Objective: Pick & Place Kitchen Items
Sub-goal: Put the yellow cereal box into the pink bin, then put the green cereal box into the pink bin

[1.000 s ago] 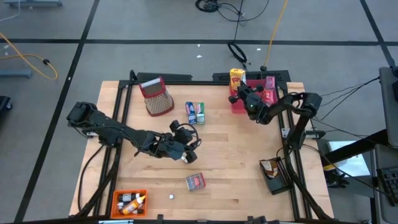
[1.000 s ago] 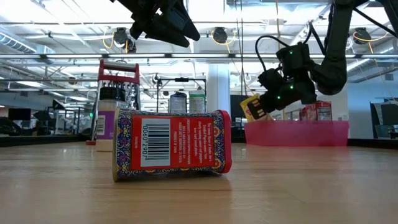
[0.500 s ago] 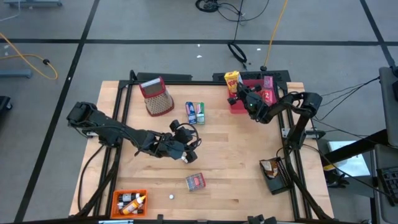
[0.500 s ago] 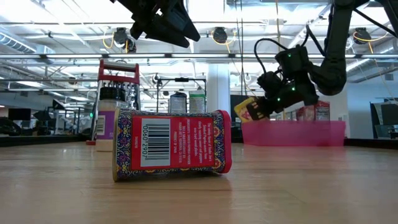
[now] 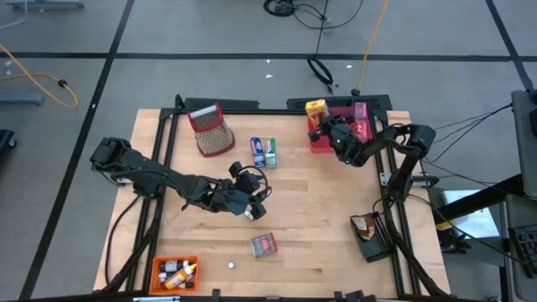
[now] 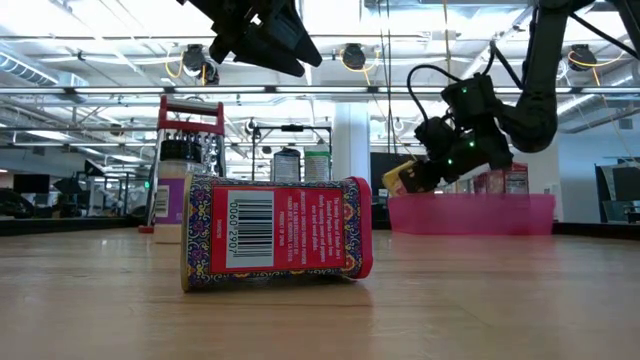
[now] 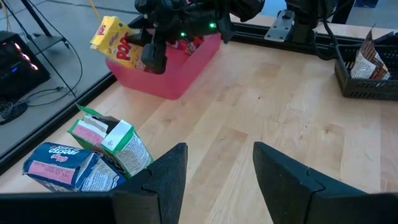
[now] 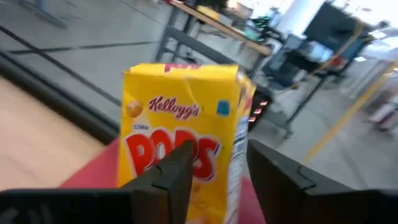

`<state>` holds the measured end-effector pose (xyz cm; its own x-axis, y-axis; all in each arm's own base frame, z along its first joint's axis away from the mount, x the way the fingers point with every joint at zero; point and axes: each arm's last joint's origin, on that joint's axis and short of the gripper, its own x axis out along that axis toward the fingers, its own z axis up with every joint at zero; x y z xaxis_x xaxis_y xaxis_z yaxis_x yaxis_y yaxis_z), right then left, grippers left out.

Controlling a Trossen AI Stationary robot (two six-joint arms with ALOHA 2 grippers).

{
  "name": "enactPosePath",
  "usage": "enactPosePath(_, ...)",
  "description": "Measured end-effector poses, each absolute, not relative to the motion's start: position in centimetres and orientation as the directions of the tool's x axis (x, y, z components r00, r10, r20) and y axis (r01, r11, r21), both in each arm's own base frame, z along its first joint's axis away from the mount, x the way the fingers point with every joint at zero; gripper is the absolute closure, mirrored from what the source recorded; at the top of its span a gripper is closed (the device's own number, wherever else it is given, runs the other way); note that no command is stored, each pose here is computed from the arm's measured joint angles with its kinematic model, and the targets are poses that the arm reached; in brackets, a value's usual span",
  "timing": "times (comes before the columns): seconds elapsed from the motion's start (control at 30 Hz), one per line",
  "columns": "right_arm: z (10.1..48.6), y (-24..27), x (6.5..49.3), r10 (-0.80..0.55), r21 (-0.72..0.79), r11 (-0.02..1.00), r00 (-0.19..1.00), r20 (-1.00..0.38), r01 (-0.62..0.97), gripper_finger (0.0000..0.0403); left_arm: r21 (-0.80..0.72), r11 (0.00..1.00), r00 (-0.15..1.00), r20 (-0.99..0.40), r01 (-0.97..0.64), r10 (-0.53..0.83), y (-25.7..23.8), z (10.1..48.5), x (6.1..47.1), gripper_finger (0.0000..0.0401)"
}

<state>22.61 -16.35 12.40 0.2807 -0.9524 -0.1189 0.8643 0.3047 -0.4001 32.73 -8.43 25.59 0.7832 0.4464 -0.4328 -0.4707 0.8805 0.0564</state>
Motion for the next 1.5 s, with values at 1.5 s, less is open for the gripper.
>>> enactPosePath(1.5, 16.7, -1.5, 28.1, -0.217, -0.012, 0.976, 0.965, -0.149, 0.218, 0.0234, 0.051, 0.867, 0.774, -0.426, -0.496, 0.468, -7.8, 25.6, 32.9, 0.0215)
